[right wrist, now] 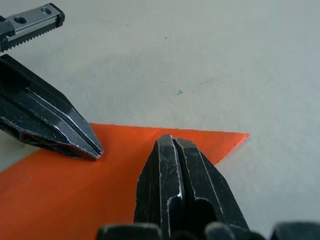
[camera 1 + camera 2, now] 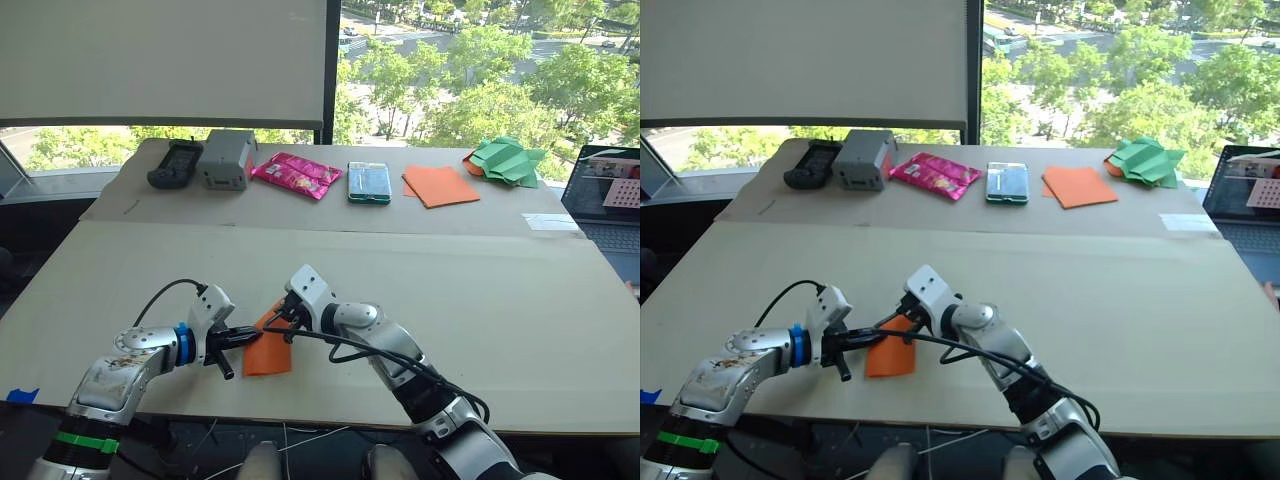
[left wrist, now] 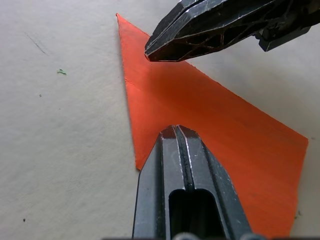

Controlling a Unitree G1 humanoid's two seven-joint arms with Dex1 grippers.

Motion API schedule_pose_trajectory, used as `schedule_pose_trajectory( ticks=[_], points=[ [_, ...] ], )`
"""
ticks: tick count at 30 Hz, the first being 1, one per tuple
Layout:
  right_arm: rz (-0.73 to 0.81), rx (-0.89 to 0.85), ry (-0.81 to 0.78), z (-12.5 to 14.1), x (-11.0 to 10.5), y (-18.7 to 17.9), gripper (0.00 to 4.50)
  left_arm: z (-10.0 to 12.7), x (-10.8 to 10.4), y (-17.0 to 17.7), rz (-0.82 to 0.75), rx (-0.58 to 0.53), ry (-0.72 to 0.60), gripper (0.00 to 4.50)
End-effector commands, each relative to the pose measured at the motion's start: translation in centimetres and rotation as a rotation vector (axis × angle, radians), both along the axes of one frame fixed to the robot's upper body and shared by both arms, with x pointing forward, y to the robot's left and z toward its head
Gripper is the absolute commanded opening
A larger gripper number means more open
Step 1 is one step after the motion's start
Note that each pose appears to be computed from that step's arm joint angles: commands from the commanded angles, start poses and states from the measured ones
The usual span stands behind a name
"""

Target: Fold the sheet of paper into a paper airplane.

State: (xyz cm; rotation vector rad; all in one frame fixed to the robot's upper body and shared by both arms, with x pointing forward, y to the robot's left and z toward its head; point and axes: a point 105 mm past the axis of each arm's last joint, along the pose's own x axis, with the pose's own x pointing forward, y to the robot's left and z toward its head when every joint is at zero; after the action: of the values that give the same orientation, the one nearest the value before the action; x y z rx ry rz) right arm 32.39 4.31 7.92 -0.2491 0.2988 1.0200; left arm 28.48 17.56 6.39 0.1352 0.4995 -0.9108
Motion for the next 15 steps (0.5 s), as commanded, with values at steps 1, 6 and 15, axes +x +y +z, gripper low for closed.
schedule_pose_trajectory(
  ticks=[1,6,15],
  points=[
    [0.006,0.007,-0.046,0.7,0.5,0.4,0.00,-0.8,0.2,0.0,-0.006,0.030,0.001,0.02],
    [0.000,-0.036,-0.027,-1.3,0.6,0.0,0.00,-0.9,0.1,-0.1,-0.020,0.052,-0.005,0.02],
    [-0.068,-0.076,-0.021,-3.0,3.0,-1.4,0.00,-1.1,-0.4,-0.1,-0.030,0.069,-0.001,0.02]
  ],
)
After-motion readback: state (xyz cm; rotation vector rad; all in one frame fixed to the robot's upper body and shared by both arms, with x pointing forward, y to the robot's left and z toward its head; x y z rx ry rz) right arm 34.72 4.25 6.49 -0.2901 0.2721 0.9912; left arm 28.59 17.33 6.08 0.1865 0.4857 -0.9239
